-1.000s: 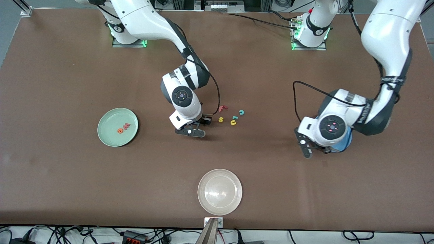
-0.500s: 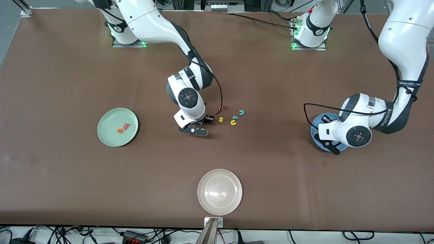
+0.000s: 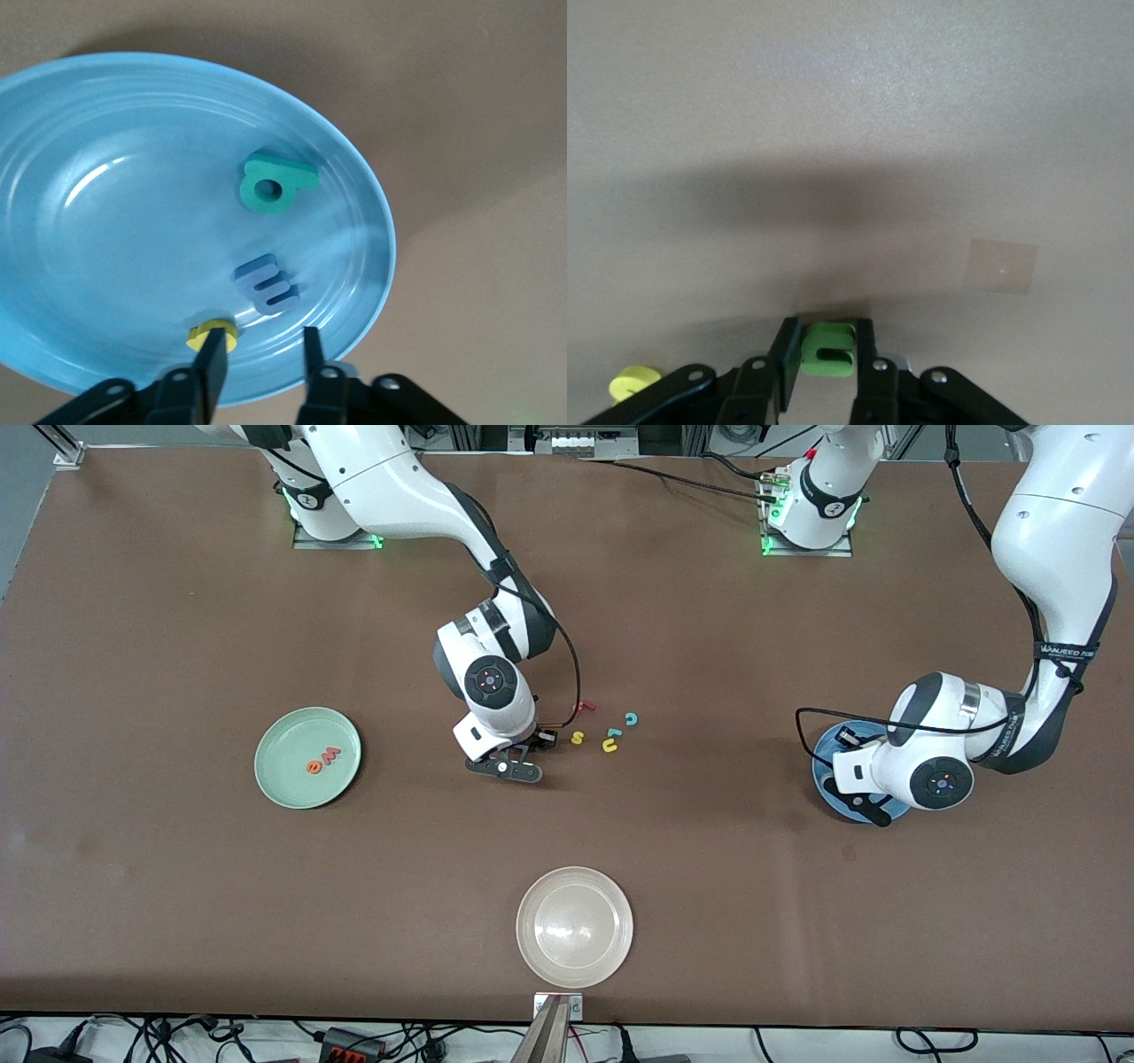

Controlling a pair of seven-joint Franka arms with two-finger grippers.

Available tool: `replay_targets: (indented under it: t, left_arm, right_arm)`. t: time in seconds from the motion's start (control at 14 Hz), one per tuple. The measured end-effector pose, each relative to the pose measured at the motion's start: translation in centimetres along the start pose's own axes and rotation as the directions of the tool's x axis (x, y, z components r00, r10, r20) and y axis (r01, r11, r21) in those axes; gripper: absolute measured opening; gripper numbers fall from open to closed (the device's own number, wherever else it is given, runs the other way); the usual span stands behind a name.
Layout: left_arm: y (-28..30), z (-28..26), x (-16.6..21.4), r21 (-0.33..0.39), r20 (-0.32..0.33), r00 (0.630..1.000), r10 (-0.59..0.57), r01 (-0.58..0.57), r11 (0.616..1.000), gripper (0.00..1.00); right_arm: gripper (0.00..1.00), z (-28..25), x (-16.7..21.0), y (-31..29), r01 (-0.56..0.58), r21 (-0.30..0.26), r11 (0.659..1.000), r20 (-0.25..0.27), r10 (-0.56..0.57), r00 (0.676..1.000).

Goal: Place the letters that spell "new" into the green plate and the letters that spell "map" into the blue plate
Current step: 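Release the yellow a on the blue plate while the right gripper carries n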

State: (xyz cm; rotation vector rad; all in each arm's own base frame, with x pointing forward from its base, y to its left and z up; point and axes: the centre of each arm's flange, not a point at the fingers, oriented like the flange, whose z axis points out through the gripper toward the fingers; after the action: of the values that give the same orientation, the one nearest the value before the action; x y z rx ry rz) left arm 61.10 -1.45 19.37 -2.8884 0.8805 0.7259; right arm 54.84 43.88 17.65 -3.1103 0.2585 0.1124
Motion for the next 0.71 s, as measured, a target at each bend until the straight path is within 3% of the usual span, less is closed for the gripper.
replay_targets:
  t: [0.21, 0.43, 0.57, 0.71]
  left_arm:
    - [0.0, -0.7, 0.1, -0.001, -0.015, 1.000, -0.007, 0.007, 1.000, 0.74]
    - [-0.3, -4.6, -0.5, -0.044, -0.084, 0.995, -0.059, 0.056, 0.997, 1.00]
    - [-0.5, -8.6, -2.0, -0.085, -0.111, 0.987, -0.118, 0.108, 0.990, 1.00]
    - [-0.6, -12.8, -3.9, -0.086, -0.117, 0.978, -0.173, 0.164, 0.983, 1.00]
  right_arm:
    - [0.27, 0.0, 0.0, 0.0, 0.000, 0.000, 1.000, -0.001, 0.000, 1.000]
    - [0.27, -0.3, 0.5, 0.2, -0.001, 0.001, 1.000, -0.008, 0.001, 1.000]
    - [0.27, -1.9, 2.4, 1.5, -0.018, 0.007, 1.000, -0.025, 0.019, 1.000]
    - [0.27, -5.3, 5.9, 5.5, -0.017, -0.013, 1.000, 0.009, 0.017, 1.000]
